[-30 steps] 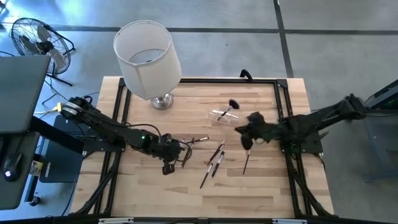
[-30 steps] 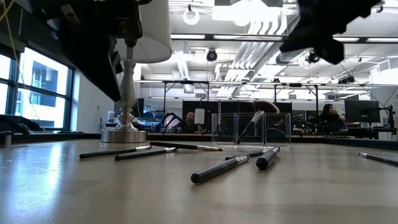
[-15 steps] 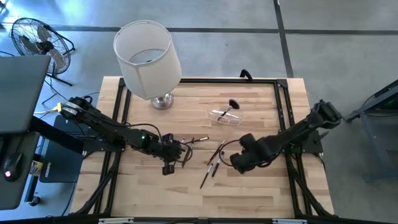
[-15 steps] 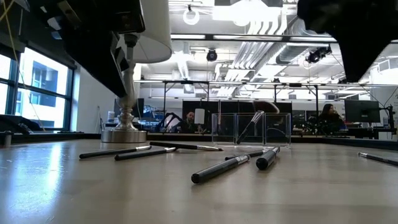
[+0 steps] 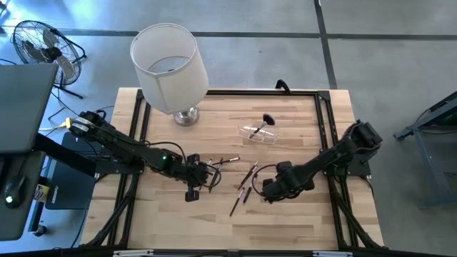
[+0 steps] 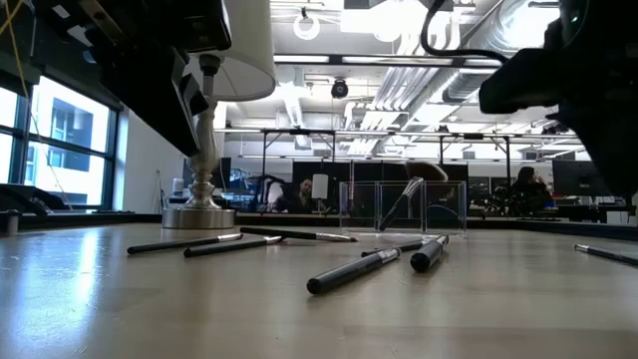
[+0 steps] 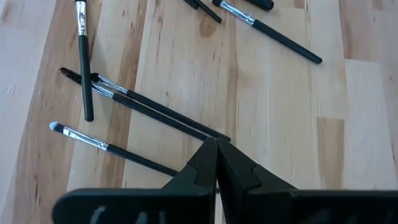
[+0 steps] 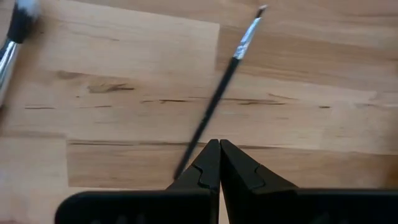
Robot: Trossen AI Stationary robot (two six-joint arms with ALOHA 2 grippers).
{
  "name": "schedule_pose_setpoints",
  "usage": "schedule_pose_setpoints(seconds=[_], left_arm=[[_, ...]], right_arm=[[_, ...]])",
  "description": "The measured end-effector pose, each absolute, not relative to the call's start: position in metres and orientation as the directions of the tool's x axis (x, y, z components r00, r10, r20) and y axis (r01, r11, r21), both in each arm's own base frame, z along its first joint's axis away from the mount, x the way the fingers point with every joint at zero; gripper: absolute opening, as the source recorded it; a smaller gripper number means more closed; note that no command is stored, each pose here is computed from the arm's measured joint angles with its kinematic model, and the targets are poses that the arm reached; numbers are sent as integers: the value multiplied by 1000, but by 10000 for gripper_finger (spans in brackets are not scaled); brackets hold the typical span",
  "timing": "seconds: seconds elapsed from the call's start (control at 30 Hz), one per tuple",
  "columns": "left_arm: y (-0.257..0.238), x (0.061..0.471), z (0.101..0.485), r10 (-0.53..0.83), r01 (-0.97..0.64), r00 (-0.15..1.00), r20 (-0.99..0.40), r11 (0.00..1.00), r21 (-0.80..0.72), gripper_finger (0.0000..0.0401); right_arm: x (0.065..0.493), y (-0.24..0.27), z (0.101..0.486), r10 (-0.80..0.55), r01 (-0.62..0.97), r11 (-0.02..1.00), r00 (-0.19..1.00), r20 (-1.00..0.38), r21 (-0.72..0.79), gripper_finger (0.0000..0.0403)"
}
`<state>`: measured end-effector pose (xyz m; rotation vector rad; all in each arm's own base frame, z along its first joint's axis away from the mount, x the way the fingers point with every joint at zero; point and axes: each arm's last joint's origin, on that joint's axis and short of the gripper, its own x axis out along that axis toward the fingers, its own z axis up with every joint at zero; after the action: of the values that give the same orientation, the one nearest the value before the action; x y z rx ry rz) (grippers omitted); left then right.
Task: Pick & Place Makeup Supplies
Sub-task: Put the makeup brush into the transparent organizer
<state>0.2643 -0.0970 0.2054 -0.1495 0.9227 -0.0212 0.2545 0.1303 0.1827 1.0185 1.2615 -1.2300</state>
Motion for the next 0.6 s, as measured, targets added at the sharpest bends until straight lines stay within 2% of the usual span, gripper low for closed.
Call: schedule_pose_setpoints(seconds=[0.6], left_arm=[[-97, 264, 205, -82, -46, 598, -797, 990, -136, 0]], right_arm=[[253, 126, 153, -25, 996, 78, -27, -999, -29, 1]])
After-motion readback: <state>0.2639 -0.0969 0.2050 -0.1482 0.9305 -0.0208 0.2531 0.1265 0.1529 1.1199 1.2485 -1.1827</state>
